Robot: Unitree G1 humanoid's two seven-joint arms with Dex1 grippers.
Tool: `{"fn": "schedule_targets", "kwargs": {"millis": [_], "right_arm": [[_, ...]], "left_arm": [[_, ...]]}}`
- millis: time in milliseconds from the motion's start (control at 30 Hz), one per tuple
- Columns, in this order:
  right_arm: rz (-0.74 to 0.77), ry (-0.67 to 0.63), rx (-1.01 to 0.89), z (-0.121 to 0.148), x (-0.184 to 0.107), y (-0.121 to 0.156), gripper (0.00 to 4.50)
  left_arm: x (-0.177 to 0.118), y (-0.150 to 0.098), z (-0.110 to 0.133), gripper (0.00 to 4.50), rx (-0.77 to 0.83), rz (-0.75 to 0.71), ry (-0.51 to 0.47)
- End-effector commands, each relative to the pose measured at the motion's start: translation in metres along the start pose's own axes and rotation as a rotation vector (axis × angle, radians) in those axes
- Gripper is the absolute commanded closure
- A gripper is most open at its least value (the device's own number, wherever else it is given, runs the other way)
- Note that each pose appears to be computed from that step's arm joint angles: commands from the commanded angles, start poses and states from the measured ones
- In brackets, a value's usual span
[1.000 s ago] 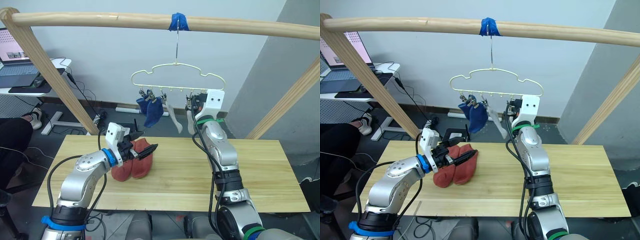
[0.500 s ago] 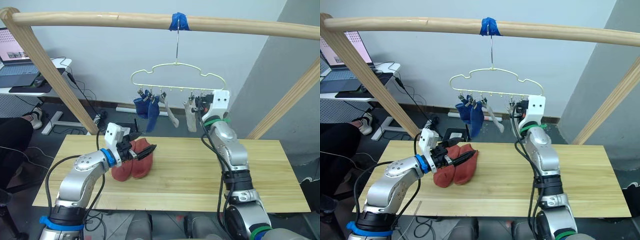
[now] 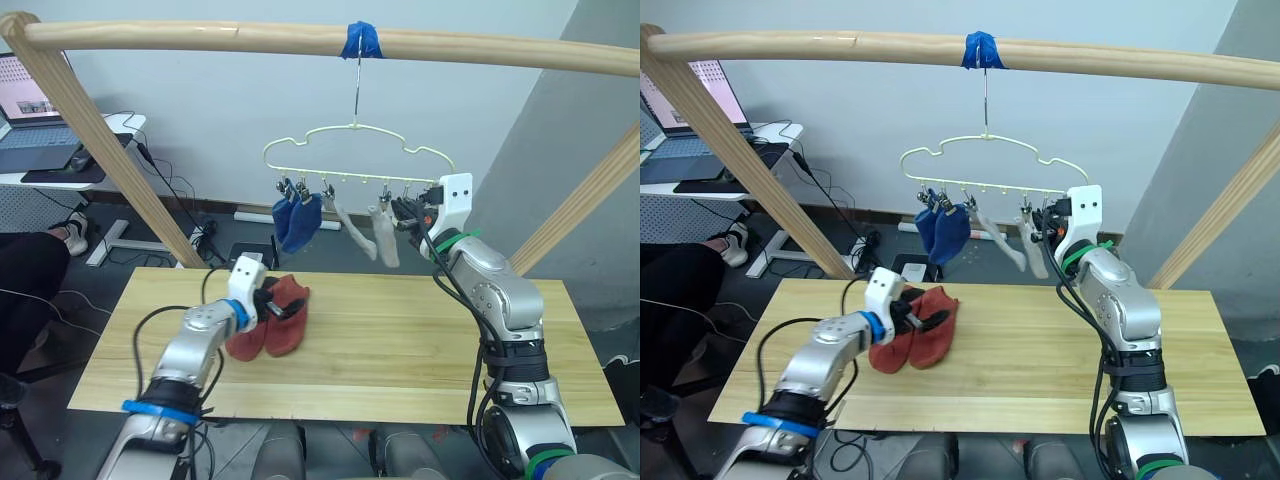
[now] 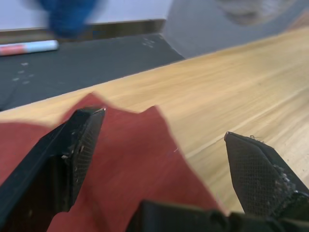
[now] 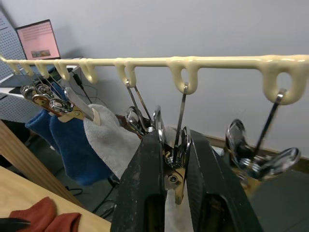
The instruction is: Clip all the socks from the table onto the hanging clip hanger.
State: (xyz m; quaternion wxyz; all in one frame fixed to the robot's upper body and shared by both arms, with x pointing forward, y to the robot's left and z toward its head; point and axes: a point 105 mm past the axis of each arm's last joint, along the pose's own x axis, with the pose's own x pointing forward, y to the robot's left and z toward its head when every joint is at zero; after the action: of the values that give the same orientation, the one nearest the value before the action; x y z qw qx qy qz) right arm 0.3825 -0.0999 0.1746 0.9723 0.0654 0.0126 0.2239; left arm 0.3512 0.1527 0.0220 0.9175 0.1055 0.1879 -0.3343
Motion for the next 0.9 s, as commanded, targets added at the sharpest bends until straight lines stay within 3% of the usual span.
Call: {"fn": "schedule_targets", "kwargs": {"millis": [33,200,333,533,733,900], "right_arm": [[0.007,-0.054,-0.006,0.016,-0.004,0.004,4.1],[-0.007,-0.059,-0.011,0.02,-0.006,0.0,4.1],[-0.022,-0.067,-0.016,0.024,-0.007,-0.004,4.14],[-0.025,-0.067,-0.012,0.025,-0.007,-0.005,4.14],[0.001,-0.049,-0.002,0.026,-0.009,-0.007,4.14],[0.02,0.02,0.058,0.023,-0.014,-0.015,4.14]], "left_arm": [[0.013,0.002,-0.01,0.0,0.116,0.003,0.065],[0.019,0.006,-0.034,0.0,0.182,-0.003,0.189],[0.019,0.005,-0.041,0.81,0.205,-0.024,0.219],[0.023,-0.002,-0.033,2.63,0.219,-0.062,0.161],[0.022,-0.019,-0.007,4.4,0.246,-0.126,0.019],[0.013,-0.038,0.026,4.48,0.306,-0.19,-0.13]]}}
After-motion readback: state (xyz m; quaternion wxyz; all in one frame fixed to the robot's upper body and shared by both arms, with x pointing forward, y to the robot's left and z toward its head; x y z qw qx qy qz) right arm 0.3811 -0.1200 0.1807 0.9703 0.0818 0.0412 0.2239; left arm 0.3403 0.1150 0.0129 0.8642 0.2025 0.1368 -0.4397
